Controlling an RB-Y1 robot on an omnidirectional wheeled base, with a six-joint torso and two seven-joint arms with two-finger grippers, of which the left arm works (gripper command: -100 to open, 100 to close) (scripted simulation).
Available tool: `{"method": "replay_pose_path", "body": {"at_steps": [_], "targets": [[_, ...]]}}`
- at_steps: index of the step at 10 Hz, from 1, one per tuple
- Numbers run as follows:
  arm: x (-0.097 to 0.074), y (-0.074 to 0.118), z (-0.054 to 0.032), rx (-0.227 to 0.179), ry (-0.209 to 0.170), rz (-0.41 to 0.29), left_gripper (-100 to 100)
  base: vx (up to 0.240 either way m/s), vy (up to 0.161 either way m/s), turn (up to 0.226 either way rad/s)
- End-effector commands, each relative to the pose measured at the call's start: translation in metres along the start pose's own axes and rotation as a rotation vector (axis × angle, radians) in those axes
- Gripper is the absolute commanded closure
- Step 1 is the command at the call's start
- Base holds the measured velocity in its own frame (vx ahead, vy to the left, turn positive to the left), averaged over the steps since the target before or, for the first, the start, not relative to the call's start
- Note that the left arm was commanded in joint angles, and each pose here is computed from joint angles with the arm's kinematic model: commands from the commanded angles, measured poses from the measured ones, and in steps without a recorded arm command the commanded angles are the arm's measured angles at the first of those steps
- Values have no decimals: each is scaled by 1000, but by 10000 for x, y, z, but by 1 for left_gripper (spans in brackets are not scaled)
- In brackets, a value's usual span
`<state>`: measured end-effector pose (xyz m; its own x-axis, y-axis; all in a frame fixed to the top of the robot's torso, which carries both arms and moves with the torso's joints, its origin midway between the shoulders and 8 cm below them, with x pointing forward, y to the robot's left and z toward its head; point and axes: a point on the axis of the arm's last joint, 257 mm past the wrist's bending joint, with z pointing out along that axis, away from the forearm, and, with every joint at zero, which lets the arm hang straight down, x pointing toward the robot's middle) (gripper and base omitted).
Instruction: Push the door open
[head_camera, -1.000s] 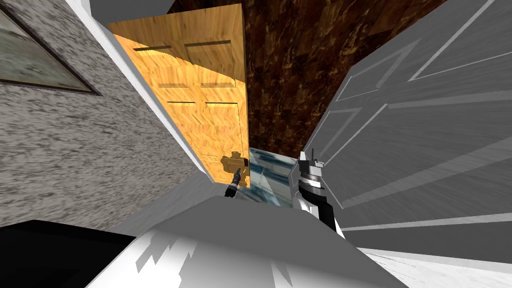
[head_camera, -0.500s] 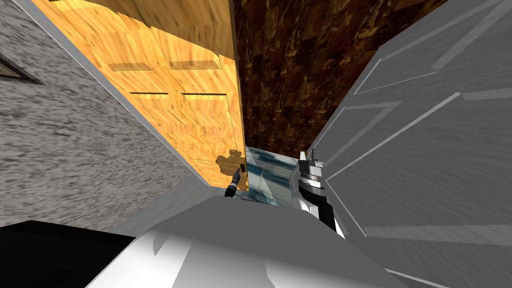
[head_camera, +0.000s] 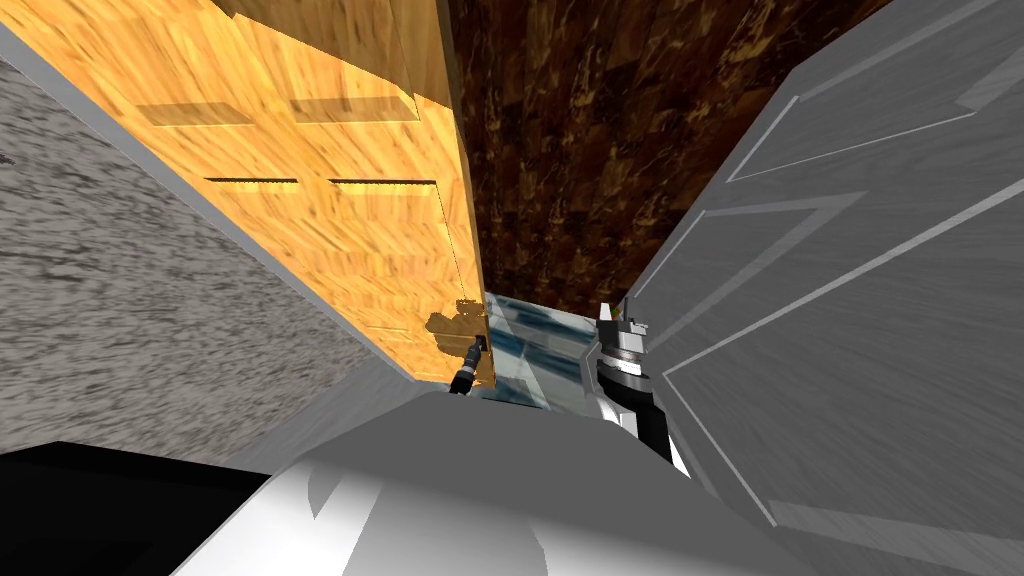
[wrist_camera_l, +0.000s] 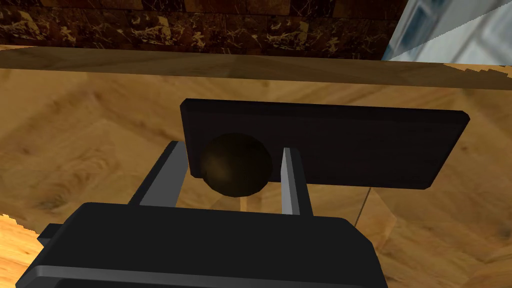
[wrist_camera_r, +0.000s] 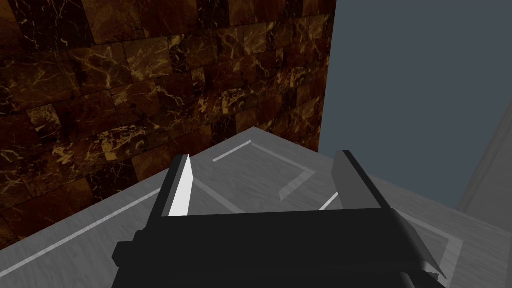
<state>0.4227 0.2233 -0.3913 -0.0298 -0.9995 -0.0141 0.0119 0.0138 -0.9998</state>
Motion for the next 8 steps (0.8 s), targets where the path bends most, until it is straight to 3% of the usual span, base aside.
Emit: {"method": "replay_pose_path", "body": {"at_steps": [1,5,8], "targets": [[-3,2,0,-1,0,0,100,-27,0,-11],[-3,2,0,-1,0,0,100,-7,0,0],[-220,21,6,-8,-34,19,100,149,-44,38]]}}
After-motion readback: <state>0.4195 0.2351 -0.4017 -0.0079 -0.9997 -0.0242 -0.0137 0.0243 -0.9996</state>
